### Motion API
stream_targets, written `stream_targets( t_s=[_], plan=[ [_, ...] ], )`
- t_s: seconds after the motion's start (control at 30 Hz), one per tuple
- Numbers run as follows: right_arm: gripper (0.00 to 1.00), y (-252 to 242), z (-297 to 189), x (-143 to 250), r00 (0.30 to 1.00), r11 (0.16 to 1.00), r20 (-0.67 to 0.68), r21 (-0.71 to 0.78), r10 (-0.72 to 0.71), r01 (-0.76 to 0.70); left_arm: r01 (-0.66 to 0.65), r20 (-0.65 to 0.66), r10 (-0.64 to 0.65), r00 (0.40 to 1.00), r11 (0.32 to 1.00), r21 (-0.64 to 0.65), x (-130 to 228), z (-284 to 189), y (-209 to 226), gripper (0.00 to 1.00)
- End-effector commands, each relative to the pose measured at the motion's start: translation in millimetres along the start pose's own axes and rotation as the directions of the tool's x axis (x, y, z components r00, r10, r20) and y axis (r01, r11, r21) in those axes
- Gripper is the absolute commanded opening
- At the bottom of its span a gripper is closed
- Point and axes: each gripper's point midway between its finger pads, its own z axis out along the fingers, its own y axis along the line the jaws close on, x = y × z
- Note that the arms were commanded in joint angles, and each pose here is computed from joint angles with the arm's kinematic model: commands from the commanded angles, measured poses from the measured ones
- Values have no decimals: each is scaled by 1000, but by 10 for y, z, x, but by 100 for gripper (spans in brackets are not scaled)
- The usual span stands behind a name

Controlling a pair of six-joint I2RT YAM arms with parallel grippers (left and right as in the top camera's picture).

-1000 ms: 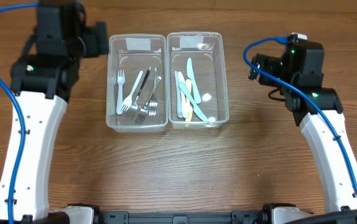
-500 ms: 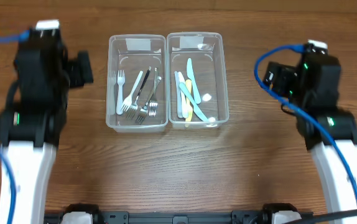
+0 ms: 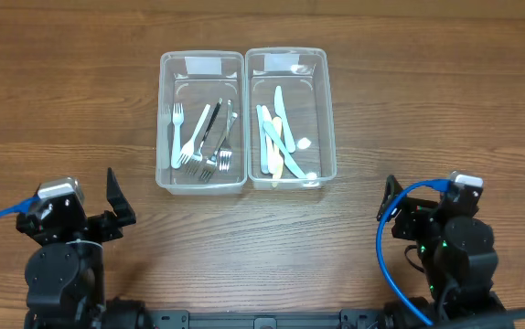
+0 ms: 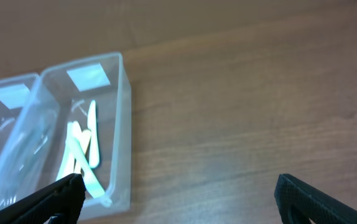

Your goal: Pack container

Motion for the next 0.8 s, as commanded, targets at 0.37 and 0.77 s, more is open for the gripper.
stream_targets(
  t_s=[0.37,0.77],
  plan=[
    [100,-24,45,337,992,1000,-123,0,-8,8,-110,-348,94,933,994,-26,896,-153,149,100],
    [100,-42,-180,244,999,998,-3,-48,35,-35,-150,-462,123,878,988,-22,1172,-279,215,100]
  ],
)
